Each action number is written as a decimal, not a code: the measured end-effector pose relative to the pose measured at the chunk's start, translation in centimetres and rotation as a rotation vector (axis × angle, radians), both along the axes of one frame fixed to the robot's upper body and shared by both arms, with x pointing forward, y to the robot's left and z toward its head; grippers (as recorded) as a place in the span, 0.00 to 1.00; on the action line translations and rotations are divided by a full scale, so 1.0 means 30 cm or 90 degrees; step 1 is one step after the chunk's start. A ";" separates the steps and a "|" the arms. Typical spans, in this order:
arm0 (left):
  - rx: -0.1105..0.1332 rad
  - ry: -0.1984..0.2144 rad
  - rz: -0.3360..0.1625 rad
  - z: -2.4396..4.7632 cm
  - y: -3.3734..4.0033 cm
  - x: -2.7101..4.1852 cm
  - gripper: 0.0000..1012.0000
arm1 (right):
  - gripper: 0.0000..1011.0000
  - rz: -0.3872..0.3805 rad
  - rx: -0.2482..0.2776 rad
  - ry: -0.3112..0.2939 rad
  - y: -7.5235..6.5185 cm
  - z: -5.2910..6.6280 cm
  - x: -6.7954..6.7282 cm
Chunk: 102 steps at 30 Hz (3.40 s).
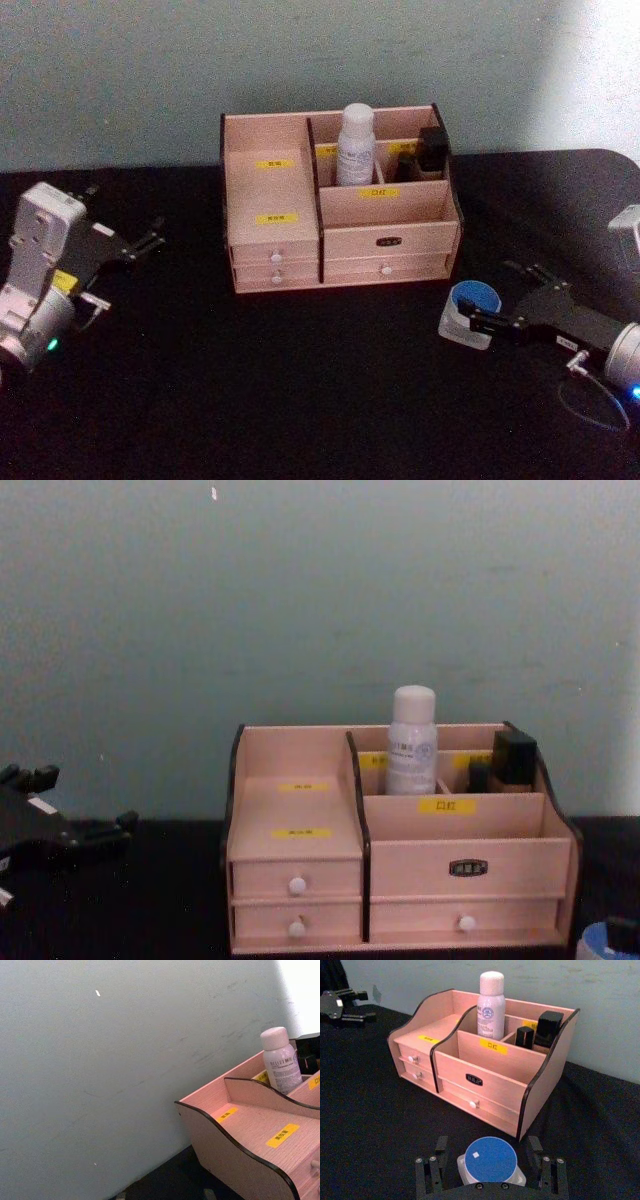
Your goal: Pick up the facial cleanser and watermelon frost from the table and place them into the tiered storage box.
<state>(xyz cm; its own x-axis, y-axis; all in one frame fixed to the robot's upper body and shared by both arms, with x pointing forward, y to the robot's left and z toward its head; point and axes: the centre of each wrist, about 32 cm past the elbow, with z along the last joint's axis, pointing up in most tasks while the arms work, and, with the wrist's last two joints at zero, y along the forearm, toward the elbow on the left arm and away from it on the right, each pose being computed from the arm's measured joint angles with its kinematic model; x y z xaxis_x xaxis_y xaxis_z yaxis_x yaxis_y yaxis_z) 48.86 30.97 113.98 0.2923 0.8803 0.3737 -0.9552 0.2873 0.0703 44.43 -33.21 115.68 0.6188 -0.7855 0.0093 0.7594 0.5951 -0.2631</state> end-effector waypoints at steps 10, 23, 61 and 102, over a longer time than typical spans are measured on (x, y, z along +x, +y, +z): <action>0.000 0.000 0.000 0.000 0.000 0.000 0.99 | 0.99 0.003 -0.010 0.021 0.006 -0.008 0.008; 0.000 0.000 0.000 0.000 0.000 0.000 0.99 | 0.99 -0.003 -0.015 0.044 0.012 -0.011 0.030; 0.000 0.000 0.000 0.000 0.000 0.000 0.99 | 0.99 -0.014 -0.026 0.069 0.018 -0.040 0.048; 0.000 0.000 0.000 0.000 0.000 0.000 0.99 | 0.99 -0.018 -0.025 0.073 0.016 -0.049 0.047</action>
<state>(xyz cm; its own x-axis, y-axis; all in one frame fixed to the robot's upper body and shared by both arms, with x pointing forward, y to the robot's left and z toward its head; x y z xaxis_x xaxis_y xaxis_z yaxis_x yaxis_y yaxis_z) 48.86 30.97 113.98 0.2923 0.8803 0.3737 -0.9553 0.2873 0.0703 45.84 -32.73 114.20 0.5953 -0.8030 -0.0290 0.7390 0.5613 -0.3726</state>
